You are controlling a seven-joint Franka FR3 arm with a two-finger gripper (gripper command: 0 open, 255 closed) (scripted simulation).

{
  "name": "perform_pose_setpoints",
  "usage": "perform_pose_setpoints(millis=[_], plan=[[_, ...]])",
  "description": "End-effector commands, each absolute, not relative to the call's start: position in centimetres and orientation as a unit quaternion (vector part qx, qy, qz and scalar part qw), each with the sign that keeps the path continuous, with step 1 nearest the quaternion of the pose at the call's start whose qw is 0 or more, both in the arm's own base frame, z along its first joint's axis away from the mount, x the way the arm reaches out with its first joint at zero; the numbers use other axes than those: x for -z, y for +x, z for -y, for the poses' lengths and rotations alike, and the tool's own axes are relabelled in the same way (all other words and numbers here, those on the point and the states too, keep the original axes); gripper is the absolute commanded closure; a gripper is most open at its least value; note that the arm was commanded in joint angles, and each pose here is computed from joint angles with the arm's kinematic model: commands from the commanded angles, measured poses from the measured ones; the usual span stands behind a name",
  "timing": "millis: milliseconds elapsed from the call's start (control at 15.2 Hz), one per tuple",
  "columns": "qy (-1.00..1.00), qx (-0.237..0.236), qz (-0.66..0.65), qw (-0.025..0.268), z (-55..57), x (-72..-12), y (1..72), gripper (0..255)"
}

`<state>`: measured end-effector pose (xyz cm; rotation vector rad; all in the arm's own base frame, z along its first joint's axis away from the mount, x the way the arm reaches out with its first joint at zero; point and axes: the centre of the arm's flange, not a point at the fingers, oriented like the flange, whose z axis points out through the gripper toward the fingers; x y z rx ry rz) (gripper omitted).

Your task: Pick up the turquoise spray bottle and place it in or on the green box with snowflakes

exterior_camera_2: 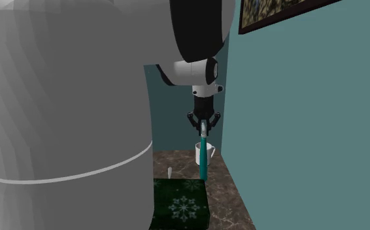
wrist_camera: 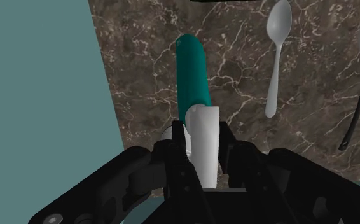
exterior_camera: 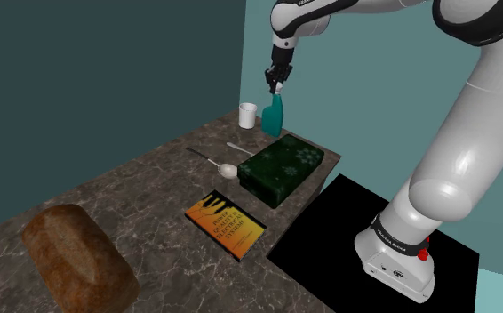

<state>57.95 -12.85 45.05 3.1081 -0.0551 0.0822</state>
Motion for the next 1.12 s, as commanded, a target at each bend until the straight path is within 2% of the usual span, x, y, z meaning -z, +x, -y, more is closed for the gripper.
perform_pose_setpoints(millis=[0,1056], plan=[[0.999,-0.026,0.018,0.016,12.8,-46.1,57.8,255],[0.999,-0.026,0.018,0.016,12.8,-54.5,57.8,255]])
